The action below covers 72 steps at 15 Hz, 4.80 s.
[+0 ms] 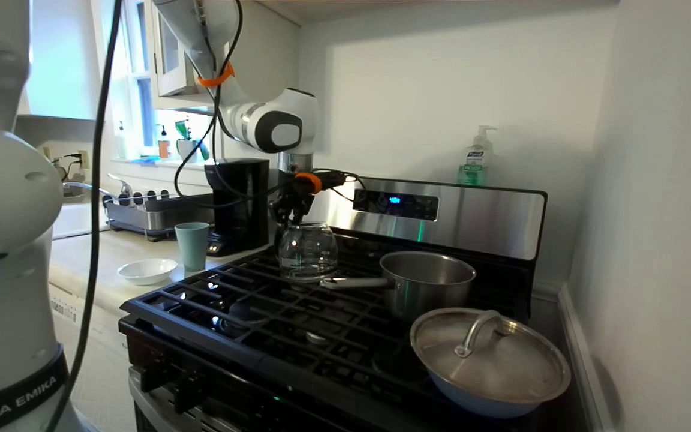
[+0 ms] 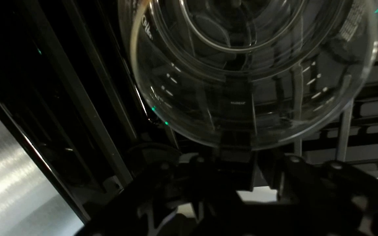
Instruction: Pick up the clear coffee jar and put it in the middle of the hob
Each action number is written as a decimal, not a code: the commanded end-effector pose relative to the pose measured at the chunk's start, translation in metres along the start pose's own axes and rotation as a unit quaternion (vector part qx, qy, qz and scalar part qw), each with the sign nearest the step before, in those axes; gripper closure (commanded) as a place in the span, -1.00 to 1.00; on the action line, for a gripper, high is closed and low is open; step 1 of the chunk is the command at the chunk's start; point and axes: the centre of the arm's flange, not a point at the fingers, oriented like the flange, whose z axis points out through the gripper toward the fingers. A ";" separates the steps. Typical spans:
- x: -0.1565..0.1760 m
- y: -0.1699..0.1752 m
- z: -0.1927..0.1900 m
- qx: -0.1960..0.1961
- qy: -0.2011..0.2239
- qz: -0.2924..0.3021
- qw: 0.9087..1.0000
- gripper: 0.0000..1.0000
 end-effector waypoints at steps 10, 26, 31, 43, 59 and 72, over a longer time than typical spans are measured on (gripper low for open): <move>-0.002 -0.005 0.000 -0.052 0.012 0.041 0.998 0.83; 0.010 -0.011 -0.003 -0.131 0.040 0.098 0.986 0.83; 0.014 -0.012 -0.014 -0.122 0.034 0.082 0.989 0.83; 0.028 -0.014 -0.039 -0.078 0.027 0.040 0.996 0.83; 0.064 -0.035 -0.078 -0.018 0.003 -0.088 0.996 0.83; 0.121 -0.076 -0.062 -0.015 -0.048 -0.195 0.980 0.83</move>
